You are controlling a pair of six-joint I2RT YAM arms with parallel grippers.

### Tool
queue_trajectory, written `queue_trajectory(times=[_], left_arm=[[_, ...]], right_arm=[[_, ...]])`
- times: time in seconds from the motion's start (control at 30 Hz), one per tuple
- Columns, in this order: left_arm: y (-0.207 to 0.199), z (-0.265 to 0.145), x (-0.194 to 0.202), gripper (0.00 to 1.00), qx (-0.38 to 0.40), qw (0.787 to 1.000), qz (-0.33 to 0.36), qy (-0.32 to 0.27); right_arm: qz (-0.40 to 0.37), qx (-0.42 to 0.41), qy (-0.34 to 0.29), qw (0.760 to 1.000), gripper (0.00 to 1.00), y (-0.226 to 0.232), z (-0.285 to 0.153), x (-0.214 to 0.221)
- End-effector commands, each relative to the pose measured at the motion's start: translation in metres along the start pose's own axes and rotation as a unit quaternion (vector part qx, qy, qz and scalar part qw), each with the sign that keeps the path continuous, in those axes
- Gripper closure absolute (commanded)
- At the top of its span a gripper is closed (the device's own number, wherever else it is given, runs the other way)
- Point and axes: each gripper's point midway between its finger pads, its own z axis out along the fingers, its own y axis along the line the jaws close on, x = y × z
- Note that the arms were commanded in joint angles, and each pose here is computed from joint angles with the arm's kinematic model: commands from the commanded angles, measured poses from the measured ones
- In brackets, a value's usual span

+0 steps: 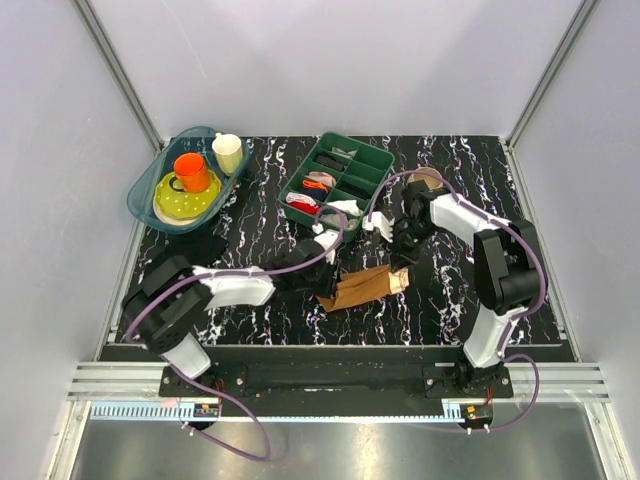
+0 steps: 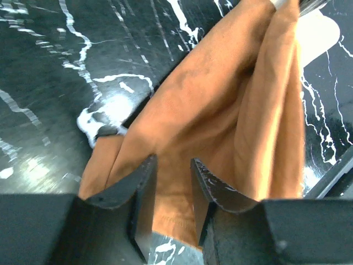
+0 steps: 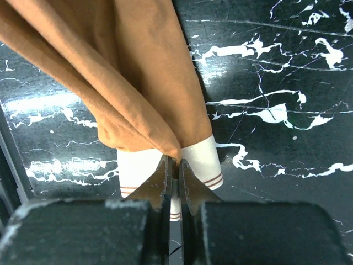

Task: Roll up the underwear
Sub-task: Fold the underwear at the center of the board.

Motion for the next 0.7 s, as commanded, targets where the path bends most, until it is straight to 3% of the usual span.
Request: queue_trajectory(times=[0.0,0.17,0.33,0.5,0.67], left_arm=[[0.000,-0.044,-0.054,0.64,-0.034,0.993,0.003,-0.116],[0.015,-0.082,-0.052,0.60,-0.061,0.983,-0.016,-0.171],[-0.011,-0.106,-0.057,0.58,0.013,0.978,-0.012,-0.208],[-0.053,-0.086,-0.057,0.58,0.077,0.980,0.015,-0.184],[-0.062,-0.040,-0.051,0.60,0.076,0.987,0.011,-0.140]], right_arm=[[0.004,0.008,0.009,1.000,0.95,-0.010,0.005,-0.005],[0.005,0.009,0.011,1.000,0.93,-0.011,0.012,-0.005],[0.014,0.010,0.014,1.000,0.92,-0.013,0.017,-0.005],[0.021,0.012,0.015,1.000,0.91,-0.017,0.020,-0.006],[0.030,0.016,0.020,0.999,0.90,-0.018,0.021,-0.004]])
